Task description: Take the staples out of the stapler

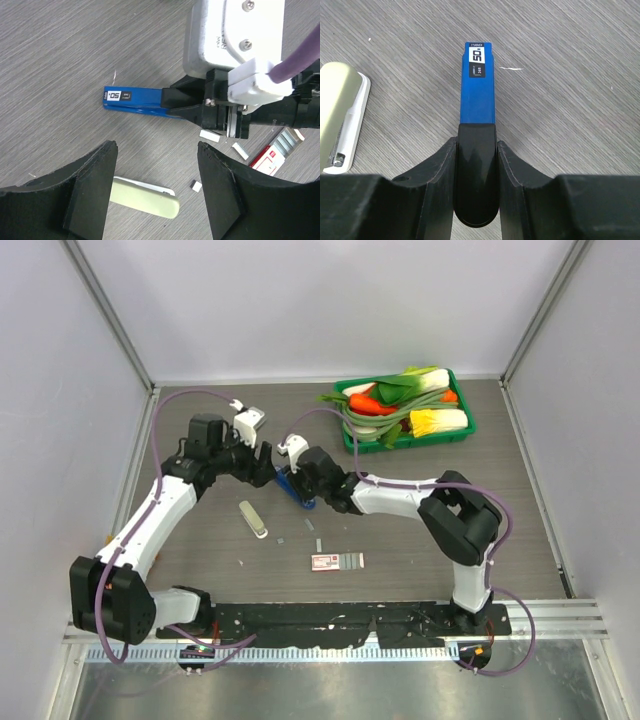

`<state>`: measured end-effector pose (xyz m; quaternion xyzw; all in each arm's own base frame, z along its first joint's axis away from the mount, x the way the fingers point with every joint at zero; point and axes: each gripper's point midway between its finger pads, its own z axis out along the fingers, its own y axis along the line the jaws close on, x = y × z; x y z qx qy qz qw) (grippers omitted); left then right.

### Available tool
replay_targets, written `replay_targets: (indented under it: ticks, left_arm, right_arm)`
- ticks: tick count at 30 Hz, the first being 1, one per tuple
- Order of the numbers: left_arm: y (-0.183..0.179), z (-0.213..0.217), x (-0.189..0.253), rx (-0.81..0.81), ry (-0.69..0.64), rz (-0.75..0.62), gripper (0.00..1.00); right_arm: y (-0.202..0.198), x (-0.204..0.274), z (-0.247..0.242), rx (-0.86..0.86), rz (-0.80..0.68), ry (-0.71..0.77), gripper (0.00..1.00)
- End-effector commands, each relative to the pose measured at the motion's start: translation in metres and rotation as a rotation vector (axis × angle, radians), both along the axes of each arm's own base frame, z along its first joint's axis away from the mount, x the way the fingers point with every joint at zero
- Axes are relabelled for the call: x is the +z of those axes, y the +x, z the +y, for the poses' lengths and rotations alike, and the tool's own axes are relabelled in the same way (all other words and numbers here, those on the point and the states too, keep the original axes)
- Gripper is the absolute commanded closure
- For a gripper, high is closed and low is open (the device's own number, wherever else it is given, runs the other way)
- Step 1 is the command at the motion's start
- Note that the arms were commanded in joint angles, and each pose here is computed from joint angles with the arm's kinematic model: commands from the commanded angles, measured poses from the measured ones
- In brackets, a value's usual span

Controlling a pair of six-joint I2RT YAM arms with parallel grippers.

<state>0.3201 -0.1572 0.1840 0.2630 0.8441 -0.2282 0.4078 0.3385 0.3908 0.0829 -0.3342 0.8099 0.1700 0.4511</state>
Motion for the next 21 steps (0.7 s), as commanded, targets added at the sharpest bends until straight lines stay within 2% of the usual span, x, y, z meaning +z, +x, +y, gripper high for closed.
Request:
replay_targets:
  ticks: [1, 2, 4, 5, 7, 10, 11, 15, 21]
  left_arm:
    - [-0.004, 0.001, 0.003, -0.012, -0.001, -0.01, 0.3]
    - [-0.004, 0.001, 0.002, -0.012, 0.001, -0.012, 0.3]
    - [-0.005, 0.001, 0.002, -0.014, 0.001, -0.011, 0.3]
    - [-0.005, 0.001, 0.002, -0.011, 0.002, -0.013, 0.3]
    - [-0.004, 0.002, 0.0, -0.006, 0.004, -0.012, 0.29]
    - [-0.004, 0.001, 0.002, -0.005, -0.002, -0.017, 0.29]
    - [-0.004, 0.002, 0.002, -0.002, -0.001, -0.018, 0.29]
    - [-0.003, 0.004, 0.001, 0.001, 0.012, -0.024, 0.29]
    - [-0.001, 0.004, -0.002, 0.011, 0.011, -0.016, 0.29]
  right_arm:
    - [0.012, 0.039, 0.02, 0.039, -0.096, 0.07, 0.72]
    - [0.011, 0.04, 0.018, 0.037, -0.096, 0.069, 0.58]
    - [0.009, 0.043, 0.011, 0.024, -0.103, 0.066, 0.47]
    - [0.011, 0.044, 0.007, 0.006, -0.109, 0.061, 0.33]
    - [0.006, 0.046, -0.001, -0.009, -0.11, 0.062, 0.28]
    - [0.001, 0.06, -0.016, -0.046, -0.12, 0.065, 0.26]
    - [-0.002, 0.075, -0.021, -0.076, -0.115, 0.106, 0.26]
    - [-0.02, 0.08, -0.046, -0.177, -0.06, 0.149, 0.26]
    - [-0.078, 0.042, -0.068, -0.275, 0.042, 0.066, 0.28]
